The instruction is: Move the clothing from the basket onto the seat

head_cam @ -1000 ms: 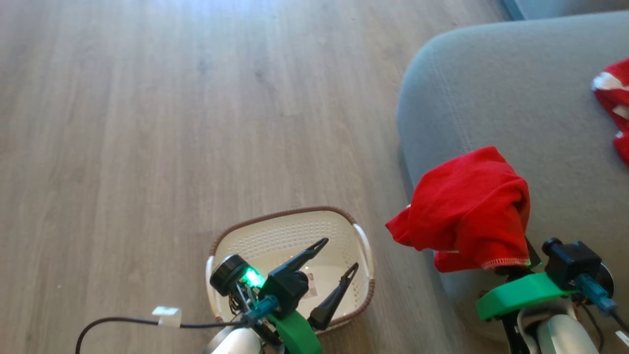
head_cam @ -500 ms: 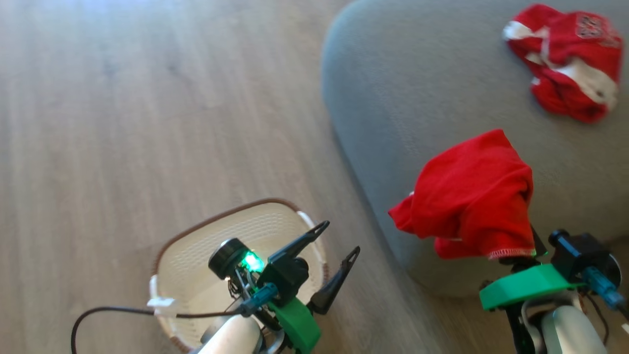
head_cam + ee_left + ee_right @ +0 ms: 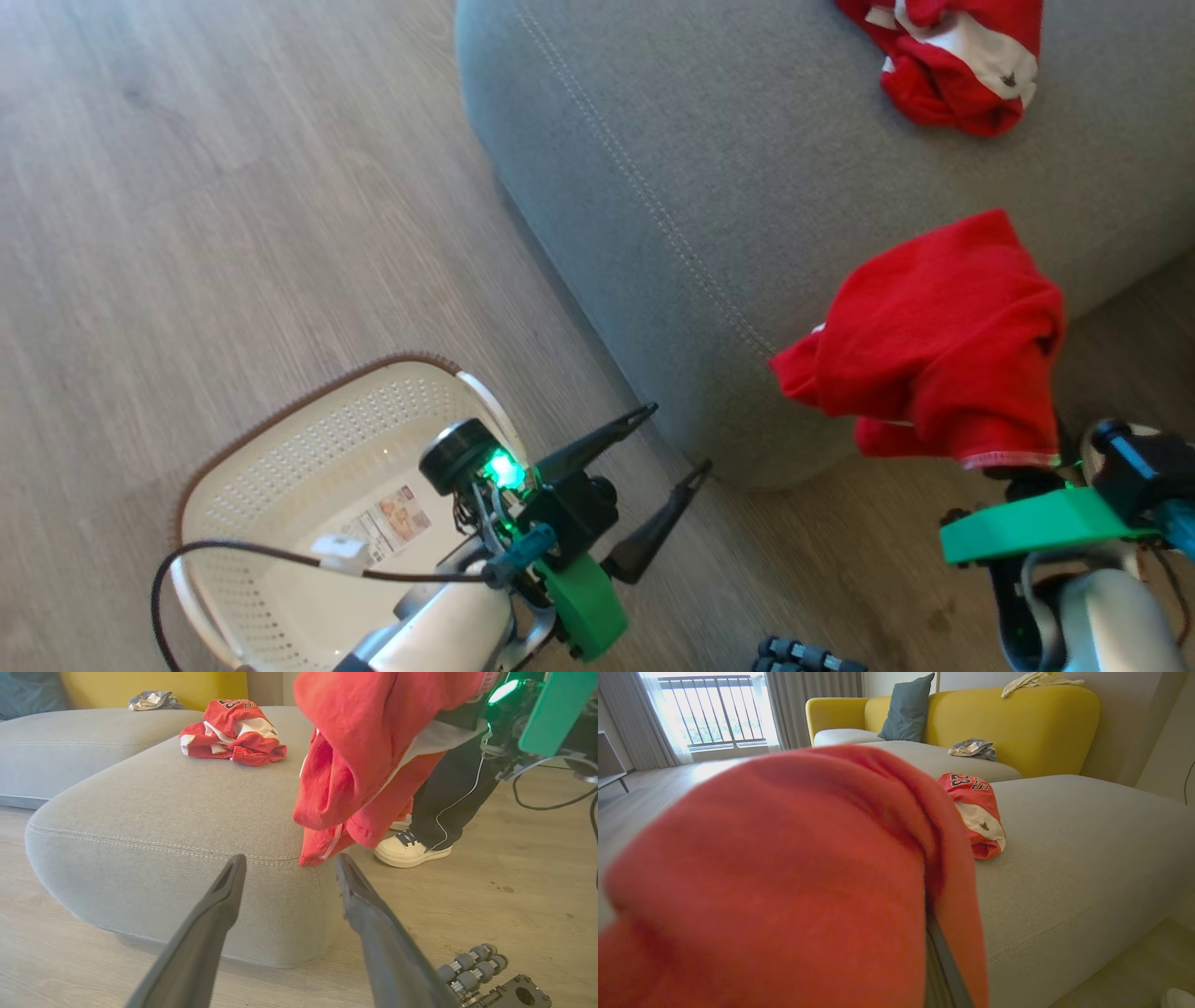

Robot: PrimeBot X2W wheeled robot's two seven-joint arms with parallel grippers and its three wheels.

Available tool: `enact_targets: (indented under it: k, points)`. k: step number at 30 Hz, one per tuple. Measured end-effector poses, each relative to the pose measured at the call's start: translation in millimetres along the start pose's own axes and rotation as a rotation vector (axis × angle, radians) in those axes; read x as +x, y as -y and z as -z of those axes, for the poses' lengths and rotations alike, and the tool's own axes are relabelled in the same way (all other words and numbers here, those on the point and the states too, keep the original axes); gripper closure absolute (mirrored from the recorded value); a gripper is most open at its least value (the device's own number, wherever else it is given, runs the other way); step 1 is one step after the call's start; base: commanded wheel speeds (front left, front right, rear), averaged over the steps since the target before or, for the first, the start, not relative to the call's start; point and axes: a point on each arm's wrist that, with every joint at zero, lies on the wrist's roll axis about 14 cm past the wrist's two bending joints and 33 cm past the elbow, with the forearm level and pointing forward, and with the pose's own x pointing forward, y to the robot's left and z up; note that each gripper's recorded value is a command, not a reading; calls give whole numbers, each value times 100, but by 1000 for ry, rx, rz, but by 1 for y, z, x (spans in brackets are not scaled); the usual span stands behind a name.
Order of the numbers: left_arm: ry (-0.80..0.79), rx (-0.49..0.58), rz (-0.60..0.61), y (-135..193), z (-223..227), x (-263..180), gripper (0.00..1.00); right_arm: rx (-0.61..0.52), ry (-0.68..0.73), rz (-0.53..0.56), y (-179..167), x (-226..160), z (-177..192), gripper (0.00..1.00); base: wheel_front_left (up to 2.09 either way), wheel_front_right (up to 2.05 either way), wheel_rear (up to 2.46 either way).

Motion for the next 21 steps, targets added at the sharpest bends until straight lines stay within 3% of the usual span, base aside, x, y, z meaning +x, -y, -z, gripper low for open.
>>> enact_targets:
  k: [8,21]
  points:
    - [-11,-10,81,14,8,8,0,-2,12,67,19,-5,-6,100,0,0,0]
    - [-20,-20,105,15,13,10,0,14,-7,106,28,-11,-1,100,0,0,0]
